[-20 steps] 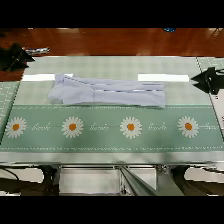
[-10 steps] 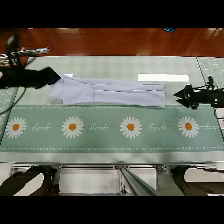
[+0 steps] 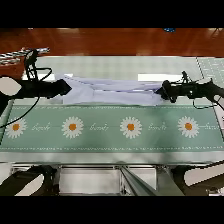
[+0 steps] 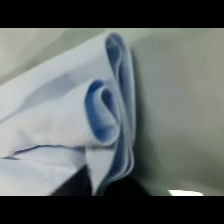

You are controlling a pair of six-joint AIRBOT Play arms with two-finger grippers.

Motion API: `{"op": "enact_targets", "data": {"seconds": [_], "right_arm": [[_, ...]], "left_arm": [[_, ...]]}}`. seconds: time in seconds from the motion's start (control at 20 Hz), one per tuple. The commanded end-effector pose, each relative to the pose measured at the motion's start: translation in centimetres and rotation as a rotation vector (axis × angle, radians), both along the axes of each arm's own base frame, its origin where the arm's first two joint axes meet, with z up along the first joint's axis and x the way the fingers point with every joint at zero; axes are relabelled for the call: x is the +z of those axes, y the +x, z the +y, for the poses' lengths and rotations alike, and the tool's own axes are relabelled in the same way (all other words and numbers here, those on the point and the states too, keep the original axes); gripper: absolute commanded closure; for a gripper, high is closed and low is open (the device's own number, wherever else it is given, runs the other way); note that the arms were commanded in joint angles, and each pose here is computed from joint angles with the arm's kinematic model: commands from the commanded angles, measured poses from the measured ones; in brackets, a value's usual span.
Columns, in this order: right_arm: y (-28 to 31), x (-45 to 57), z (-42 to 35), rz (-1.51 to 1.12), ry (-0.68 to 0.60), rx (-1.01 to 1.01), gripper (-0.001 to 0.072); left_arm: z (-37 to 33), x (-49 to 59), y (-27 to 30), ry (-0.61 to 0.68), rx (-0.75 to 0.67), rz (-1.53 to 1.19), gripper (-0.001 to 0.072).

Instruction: Fold the shirts.

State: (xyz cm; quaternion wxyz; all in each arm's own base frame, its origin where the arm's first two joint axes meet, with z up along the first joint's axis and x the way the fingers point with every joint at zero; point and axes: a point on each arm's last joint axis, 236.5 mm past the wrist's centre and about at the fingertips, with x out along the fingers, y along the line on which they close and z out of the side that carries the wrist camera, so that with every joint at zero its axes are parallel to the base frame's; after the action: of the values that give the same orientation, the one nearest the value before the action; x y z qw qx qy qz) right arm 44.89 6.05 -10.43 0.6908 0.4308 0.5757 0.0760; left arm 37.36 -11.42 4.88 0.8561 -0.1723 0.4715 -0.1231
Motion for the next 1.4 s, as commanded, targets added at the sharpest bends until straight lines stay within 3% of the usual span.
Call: {"op": "enact_targets", "data": {"seconds": [0.0, 0.1, 0.15, 0.2, 0.25, 0.55, 0.95, 1.2, 1.35], "right_arm": [[1.3, 1.7, 2.9, -0.062, 0.012, 0.095, 0.0691], [0.5, 4.1, 2.9, -0.089, -0.002, 0.151, 0.0691], [-0.6, 4.9, 2.3, -0.089, -0.053, 0.202, 0.0691], [-2.0, 5.9, 1.4, -0.081, -0.123, 0.247, 0.0691], [-3.2, 7.0, 0.8, -0.089, -0.181, 0.271, 0.0691], [-10.2, 17.7, 0.3, -0.33, -0.339, 0.241, 0.0691], [-20.7, 24.3, 2.8, -0.457, -0.314, 0.168, 0.0691], [-22.6, 25.8, 3.5, -0.498, -0.303, 0.158, 0.0691], [-22.6, 25.8, 3.5, -0.496, -0.301, 0.161, 0.0691]], "left_arm": [[-0.3, 0.0, 0.0, -0.012, 0.002, 0.001, 0.0202], [-0.4, -0.3, -0.5, -0.031, 0.022, 0.037, 0.0217], [-0.4, -0.5, -0.8, -0.044, 0.038, 0.065, 0.0343], [-0.5, -0.7, -1.1, -0.043, 0.031, 0.076, 0.0597], [-0.8, -0.7, -1.2, -0.042, 0.019, 0.076, 0.069], [-8.9, -0.5, -0.8, -0.058, -0.135, -0.015, 0.0693], [-29.5, -5.9, -5.8, -0.031, -0.577, 0.123, 0.0693], [-37.6, -10.3, -12.5, 0.0, -0.802, 0.294, 0.0693], [-40.2, -10.3, -14.8, -0.029, -0.862, 0.33, 0.0692]]}}
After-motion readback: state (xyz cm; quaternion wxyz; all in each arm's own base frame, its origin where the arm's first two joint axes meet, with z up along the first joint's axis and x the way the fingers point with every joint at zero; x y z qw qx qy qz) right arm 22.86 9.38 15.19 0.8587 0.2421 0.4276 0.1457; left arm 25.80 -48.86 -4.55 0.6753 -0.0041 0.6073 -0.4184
